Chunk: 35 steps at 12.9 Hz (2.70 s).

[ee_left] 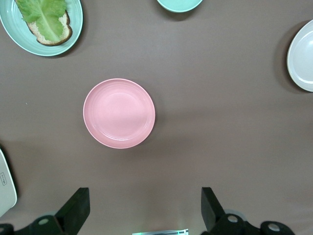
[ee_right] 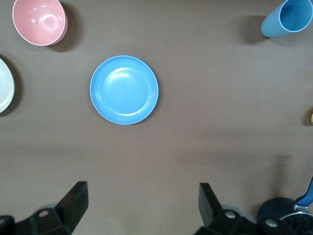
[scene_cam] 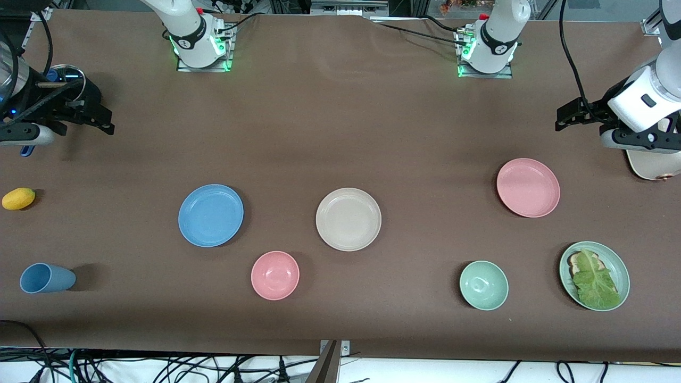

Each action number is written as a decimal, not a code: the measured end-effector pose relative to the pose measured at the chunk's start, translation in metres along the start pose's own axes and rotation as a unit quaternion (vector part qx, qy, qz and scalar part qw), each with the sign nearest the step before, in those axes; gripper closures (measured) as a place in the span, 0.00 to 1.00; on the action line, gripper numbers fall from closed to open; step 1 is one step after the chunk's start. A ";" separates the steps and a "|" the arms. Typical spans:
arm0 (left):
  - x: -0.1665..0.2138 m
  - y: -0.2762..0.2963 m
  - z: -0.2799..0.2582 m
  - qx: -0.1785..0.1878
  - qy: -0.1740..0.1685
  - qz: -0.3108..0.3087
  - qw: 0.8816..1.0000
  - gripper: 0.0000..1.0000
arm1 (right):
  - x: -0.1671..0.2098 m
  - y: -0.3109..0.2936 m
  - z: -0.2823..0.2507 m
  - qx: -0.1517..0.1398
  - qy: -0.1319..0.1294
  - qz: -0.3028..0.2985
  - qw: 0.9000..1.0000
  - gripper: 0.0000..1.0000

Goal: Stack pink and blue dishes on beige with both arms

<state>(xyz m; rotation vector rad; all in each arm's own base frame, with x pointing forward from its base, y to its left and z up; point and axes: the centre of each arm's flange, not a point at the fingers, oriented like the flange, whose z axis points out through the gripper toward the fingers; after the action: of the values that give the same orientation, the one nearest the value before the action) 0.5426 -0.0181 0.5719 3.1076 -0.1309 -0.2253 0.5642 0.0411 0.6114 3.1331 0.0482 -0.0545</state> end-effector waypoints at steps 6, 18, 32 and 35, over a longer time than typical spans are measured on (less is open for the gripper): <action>0.012 -0.005 0.019 -0.002 -0.019 -0.003 1.000 0.00 | 0.000 0.001 0.000 0.000 0.000 0.001 1.000 0.00; 0.071 -0.013 0.080 -0.006 -0.032 -0.007 0.999 0.00 | 0.001 0.001 0.001 0.000 -0.001 0.001 1.000 0.00; 0.097 -0.143 0.184 -0.071 -0.045 0.036 0.996 0.00 | 0.002 0.010 0.002 0.000 0.000 0.010 1.000 0.00; 0.086 -0.174 0.210 -0.116 -0.028 0.071 0.990 0.00 | 0.004 0.013 0.006 0.002 -0.004 0.013 1.000 0.00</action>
<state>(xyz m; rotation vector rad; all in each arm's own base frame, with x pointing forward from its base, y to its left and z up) 0.6113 0.1446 0.3470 2.8464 -0.3017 -0.3011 0.5687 0.0283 0.6053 3.1374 0.0076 -0.0661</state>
